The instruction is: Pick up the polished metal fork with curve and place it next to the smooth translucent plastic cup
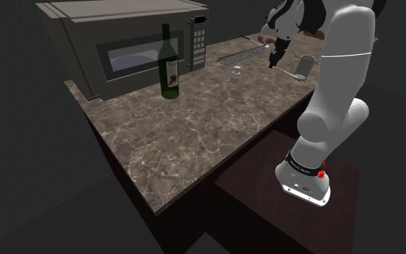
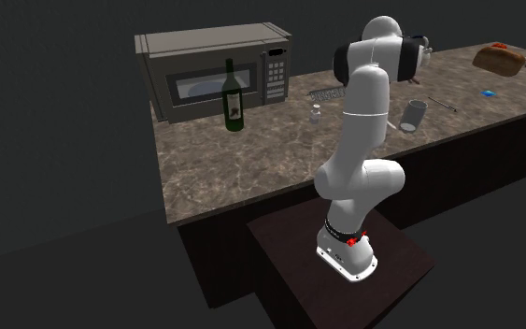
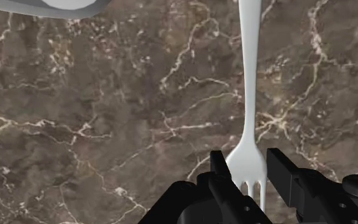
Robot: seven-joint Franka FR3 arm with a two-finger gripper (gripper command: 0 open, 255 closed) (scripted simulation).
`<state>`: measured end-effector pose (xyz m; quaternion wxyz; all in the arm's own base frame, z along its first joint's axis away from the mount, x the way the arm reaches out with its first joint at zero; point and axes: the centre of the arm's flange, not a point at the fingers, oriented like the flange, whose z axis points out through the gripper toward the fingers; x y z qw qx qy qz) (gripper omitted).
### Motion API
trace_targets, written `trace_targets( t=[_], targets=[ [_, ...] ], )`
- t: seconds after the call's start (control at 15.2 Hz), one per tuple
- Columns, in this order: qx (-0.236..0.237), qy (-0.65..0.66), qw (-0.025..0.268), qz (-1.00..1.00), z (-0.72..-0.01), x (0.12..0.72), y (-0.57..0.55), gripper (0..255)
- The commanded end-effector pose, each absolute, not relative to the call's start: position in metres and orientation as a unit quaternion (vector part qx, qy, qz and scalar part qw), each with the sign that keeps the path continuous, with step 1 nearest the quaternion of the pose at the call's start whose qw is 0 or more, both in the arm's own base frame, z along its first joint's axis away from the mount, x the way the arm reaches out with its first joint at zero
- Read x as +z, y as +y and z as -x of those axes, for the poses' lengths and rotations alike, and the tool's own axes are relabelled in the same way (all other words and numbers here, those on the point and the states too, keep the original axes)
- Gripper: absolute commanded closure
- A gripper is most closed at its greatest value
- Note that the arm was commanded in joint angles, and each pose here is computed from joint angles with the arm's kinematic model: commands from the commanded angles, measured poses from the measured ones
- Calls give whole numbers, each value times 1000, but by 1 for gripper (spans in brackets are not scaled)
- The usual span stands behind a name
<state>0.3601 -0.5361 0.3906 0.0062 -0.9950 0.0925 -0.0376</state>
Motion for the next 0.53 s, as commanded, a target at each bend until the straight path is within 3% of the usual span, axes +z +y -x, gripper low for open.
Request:
trace_targets(
  t=[0.0,0.46],
  targets=[
    [-38,93,6,995,-360,379,-536,255],
    [-38,93,6,995,-360,342,-536,255]
  ],
)
